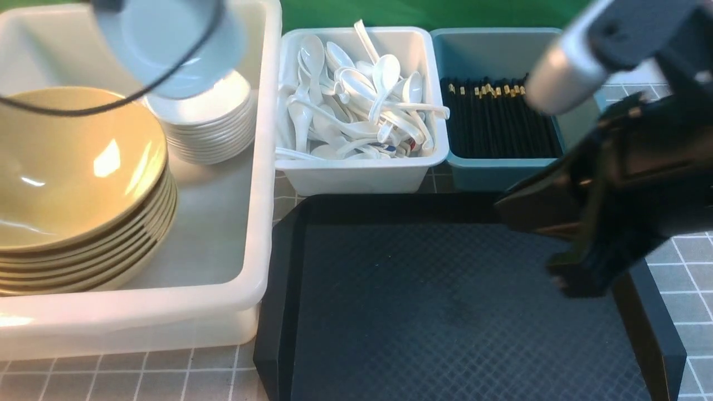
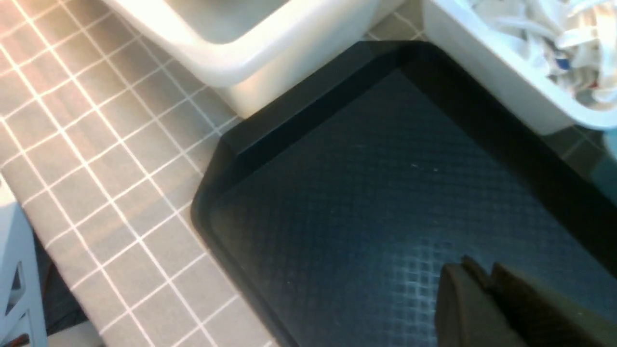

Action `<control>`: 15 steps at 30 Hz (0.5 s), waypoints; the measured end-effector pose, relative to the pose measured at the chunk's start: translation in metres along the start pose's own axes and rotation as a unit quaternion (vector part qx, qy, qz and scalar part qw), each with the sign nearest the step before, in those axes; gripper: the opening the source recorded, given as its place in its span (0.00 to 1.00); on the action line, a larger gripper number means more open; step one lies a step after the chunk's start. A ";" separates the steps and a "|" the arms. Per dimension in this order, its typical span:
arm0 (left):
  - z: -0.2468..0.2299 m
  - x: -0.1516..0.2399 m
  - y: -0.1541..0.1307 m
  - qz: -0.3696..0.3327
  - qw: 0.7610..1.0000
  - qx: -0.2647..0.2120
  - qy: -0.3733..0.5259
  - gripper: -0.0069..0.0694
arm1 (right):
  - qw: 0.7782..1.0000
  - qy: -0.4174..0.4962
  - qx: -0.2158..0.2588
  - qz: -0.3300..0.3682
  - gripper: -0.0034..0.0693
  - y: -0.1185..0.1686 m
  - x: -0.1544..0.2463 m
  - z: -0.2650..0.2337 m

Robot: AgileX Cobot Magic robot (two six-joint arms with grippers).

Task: On grey table put chopsticks spoon bowls plates into blue grey white boxes.
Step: 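Place the white bowl into the white bin with the other dishes with the left gripper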

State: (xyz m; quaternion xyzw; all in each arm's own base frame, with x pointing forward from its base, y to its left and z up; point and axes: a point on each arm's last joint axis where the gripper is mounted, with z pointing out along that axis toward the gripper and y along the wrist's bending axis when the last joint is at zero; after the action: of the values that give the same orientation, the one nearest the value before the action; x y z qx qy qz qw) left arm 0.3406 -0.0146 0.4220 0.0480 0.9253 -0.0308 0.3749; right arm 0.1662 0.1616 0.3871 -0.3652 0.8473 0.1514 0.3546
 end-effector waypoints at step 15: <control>0.148 0.008 0.047 -0.048 0.998 0.031 -0.003 0.09 | 0.999 -0.021 0.018 -0.039 0.19 0.000 -0.008 0.013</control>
State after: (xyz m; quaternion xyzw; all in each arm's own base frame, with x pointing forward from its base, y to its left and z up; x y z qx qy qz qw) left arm 0.4425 0.0183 0.3096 0.0149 0.9240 -0.0774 0.3742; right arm 0.1763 0.1729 0.3839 -0.3882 0.8273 0.1300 0.3846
